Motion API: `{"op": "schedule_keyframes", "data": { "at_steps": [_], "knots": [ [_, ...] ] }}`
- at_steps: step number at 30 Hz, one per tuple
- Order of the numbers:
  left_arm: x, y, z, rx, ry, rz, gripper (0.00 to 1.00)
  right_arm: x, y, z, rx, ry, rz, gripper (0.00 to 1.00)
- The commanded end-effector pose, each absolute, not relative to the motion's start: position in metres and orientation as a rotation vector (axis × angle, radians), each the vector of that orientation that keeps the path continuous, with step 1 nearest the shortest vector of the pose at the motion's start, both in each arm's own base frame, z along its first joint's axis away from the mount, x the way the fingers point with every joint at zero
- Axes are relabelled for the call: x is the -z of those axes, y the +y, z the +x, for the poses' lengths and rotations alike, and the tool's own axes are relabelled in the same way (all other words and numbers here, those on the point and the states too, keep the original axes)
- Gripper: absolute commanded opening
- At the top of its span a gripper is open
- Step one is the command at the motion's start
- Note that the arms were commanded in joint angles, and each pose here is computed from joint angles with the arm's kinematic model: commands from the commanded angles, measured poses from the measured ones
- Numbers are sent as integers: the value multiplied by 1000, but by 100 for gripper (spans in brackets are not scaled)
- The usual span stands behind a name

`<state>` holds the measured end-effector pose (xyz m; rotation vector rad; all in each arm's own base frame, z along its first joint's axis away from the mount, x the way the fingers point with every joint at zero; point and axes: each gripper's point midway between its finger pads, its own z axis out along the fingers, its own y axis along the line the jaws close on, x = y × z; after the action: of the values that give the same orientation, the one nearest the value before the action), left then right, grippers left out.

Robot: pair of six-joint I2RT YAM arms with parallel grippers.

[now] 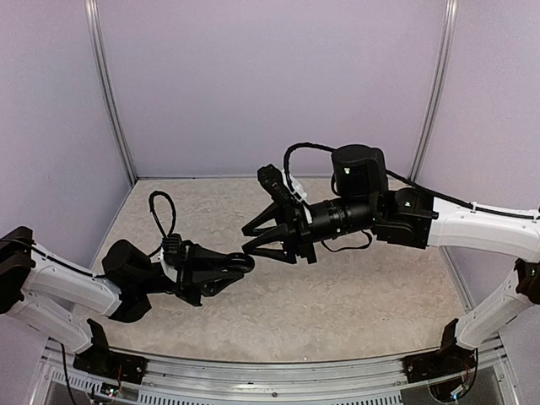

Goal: Insert the wireless bluetooth earbuds into the charging case
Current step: Close the charging case with the earbuds inside.

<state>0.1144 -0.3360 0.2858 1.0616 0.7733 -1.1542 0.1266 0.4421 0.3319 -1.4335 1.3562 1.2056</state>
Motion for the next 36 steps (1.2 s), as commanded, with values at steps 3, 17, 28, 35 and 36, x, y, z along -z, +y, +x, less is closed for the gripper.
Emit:
{"op": "schedule_keyframes", "data": {
  "at_steps": [3, 17, 28, 35, 36],
  "knots": [
    [-301, -330, 140, 1122, 805, 947, 0, -348, 435, 87, -1246, 1193, -1478, 39],
    [-304, -325, 135, 1124, 776, 949, 0, -361, 429, 98, -1196, 1123, -1349, 44],
    [-309, -325, 133, 1129, 754, 950, 0, -360, 421, 116, -1127, 1124, -1226, 45],
    [-313, -323, 130, 1149, 731, 938, 0, -350, 430, 119, -1148, 1114, -1214, 45],
    [-314, -323, 129, 1151, 727, 938, 0, -348, 431, 120, -1148, 1113, -1213, 45]
  ]
}}
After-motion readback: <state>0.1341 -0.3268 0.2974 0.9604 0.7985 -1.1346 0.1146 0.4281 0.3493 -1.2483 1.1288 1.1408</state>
